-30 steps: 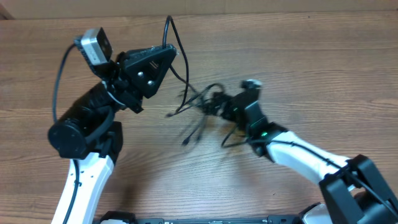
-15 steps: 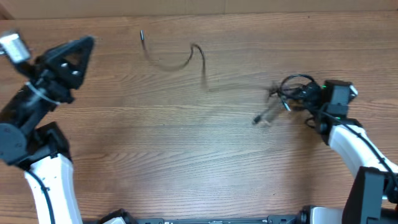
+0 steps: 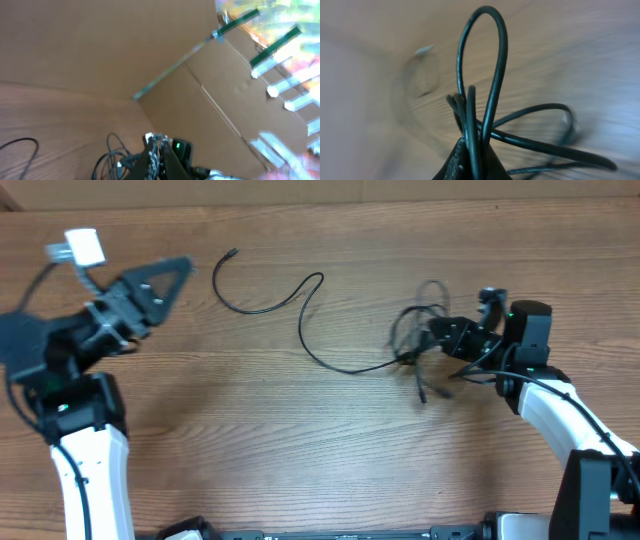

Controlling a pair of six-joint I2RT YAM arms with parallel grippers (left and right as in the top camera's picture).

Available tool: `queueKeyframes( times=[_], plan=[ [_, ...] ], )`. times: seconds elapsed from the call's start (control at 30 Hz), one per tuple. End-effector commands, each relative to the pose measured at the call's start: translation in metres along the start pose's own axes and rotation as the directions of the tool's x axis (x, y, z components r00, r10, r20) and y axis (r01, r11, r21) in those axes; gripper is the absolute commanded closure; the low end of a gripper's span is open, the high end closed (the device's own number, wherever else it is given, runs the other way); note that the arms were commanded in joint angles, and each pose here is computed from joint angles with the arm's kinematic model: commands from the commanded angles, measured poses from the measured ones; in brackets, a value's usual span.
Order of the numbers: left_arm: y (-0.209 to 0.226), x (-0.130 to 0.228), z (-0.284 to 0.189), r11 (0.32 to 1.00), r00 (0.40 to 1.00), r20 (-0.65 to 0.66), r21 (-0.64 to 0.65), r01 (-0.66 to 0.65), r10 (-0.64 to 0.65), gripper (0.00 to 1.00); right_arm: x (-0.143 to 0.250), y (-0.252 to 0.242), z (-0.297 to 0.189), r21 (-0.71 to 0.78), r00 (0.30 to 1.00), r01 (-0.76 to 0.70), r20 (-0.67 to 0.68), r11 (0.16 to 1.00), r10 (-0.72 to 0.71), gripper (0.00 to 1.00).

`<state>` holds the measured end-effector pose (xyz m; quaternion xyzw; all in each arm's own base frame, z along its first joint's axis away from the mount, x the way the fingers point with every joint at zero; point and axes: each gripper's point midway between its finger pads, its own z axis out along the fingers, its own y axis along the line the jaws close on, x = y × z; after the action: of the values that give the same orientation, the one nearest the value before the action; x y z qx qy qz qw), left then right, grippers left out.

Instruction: Untangle cables

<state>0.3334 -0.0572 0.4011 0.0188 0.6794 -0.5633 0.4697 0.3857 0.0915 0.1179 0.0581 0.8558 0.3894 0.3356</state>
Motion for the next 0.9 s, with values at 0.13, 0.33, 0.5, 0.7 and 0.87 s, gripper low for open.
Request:
queueKeyframes(
  times=[0.13,0.33,0.5,0.7,0.87],
  plan=[
    [0.008,0.069,0.050,0.987,0.974,-0.171,-0.029,-0.157,0.150,0.93,0.018,0.119,-0.016,-0.519,0.983,0.075,-0.106,0.851,-0.151,0.96],
    [0.033,0.134,0.082,0.948,0.915,-0.339,-0.148,-0.281,0.218,0.89,0.034,0.136,-0.011,-0.556,0.972,0.077,-0.143,0.827,-0.187,0.96],
    [0.047,0.185,0.103,0.906,0.815,-0.487,-0.102,-0.410,0.314,0.79,0.041,0.143,-0.014,-0.586,0.965,0.044,-0.184,0.809,-0.186,0.96],
    [0.092,0.233,0.101,0.934,0.781,-0.619,-0.229,-0.275,0.079,0.71,0.041,0.143,-0.014,-0.578,0.966,0.005,-0.207,0.816,-0.152,0.96],
    [0.109,0.254,0.100,0.931,0.752,-0.659,-0.281,-0.231,-0.013,0.73,0.041,0.143,-0.014,-0.575,0.967,0.004,-0.206,0.818,-0.150,0.95]
  ],
)
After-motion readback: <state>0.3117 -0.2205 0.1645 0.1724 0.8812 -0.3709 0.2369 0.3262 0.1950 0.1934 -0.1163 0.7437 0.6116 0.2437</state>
